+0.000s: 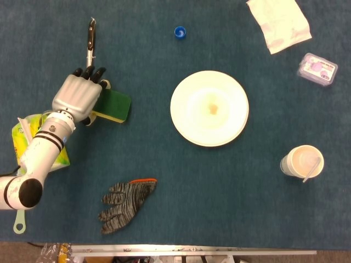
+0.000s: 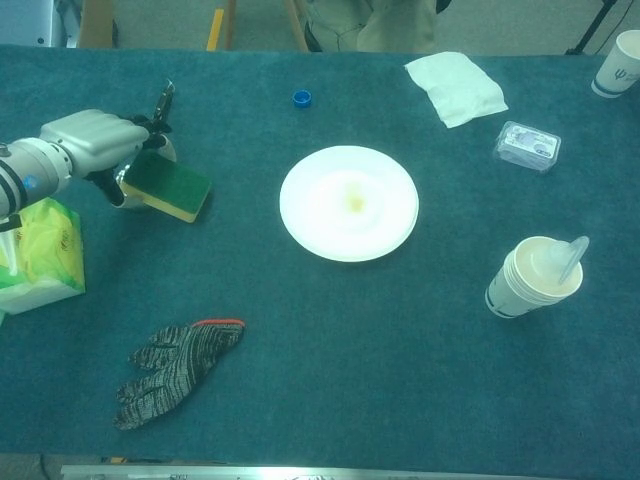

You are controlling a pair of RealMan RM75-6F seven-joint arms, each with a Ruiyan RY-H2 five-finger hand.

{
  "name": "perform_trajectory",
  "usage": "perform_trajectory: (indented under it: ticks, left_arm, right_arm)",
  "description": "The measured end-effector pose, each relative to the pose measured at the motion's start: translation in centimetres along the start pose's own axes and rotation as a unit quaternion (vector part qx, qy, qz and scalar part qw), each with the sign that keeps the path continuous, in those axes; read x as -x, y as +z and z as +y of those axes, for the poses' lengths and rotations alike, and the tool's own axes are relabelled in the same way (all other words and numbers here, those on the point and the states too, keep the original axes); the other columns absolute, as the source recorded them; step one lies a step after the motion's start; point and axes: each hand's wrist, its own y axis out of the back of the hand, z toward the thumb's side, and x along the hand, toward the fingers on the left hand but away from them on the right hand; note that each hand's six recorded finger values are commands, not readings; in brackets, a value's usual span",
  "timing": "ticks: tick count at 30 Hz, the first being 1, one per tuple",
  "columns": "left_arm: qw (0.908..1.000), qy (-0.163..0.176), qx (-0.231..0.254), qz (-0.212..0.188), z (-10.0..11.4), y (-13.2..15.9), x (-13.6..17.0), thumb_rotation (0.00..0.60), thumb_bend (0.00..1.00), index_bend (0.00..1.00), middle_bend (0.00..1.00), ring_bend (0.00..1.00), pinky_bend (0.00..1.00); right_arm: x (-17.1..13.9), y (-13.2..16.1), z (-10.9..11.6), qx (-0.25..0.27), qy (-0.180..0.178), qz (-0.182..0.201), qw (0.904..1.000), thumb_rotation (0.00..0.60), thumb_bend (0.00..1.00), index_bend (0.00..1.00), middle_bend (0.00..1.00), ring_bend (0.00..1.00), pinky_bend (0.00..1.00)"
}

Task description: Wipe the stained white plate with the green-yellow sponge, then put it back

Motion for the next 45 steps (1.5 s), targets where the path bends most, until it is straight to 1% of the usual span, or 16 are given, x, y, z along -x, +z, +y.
perform_trajectory:
  ticks: [14, 25, 31, 33, 36, 45]
  left_arm:
    - [1.0000, -0.009, -0.004, 0.000, 0.0, 0.2, 0.3, 0.600, 0.28, 0.19, 0.04, 0.00, 0.10]
    - [0.9999, -0.013, -0.004, 0.004, 0.2, 0.5, 0.1, 0.600, 0.28, 0.20, 0.04, 0.00, 0.10]
    - [0.9998, -0.015, -0.002, 0.011, 0.0, 0.3, -0.1, 0.600, 0.28, 0.26, 0.06, 0.00, 0.10]
    - [0.9998, -0.014, 0.001, 0.013, -0.1, 0.3, -0.1, 0.600, 0.28, 0.30, 0.08, 0.00, 0.10]
    - [0.9998, -0.010, 0.008, 0.016, 0.1, 0.3, -0.1, 0.600, 0.28, 0.33, 0.12, 0.03, 0.10]
    - [0.9987, -0.009, 0.051, -0.003, 1.5, 1.2, 1.0, 0.600, 0.28, 0.35, 0.14, 0.04, 0.11]
  right_arm:
    - [0.0, -0.3, 0.0, 0.002, 0.002, -0.001, 1.0000, 0.600, 0.16, 0.01, 0.11, 0.01, 0.27]
    - [-0.1, -0.7, 0.1, 0.003, 0.001, -0.004, 1.0000, 0.600, 0.16, 0.01, 0.11, 0.01, 0.27]
    - [-0.1, -0.8, 0.2, 0.004, -0.001, -0.005, 1.0000, 0.600, 0.16, 0.01, 0.11, 0.01, 0.27]
    - [-0.2, -0.8, 0.2, 0.004, -0.001, -0.004, 1.0000, 0.600, 0.16, 0.01, 0.11, 0.01, 0.27]
    - [-0.2, -0.6, 0.2, 0.004, -0.001, -0.002, 1.0000, 0.600, 0.16, 0.01, 0.11, 0.01, 0.27]
    - [-0.1, -0.5, 0.1, 0.009, 0.000, 0.002, 1.0000, 0.600, 0.16, 0.01, 0.11, 0.01, 0.27]
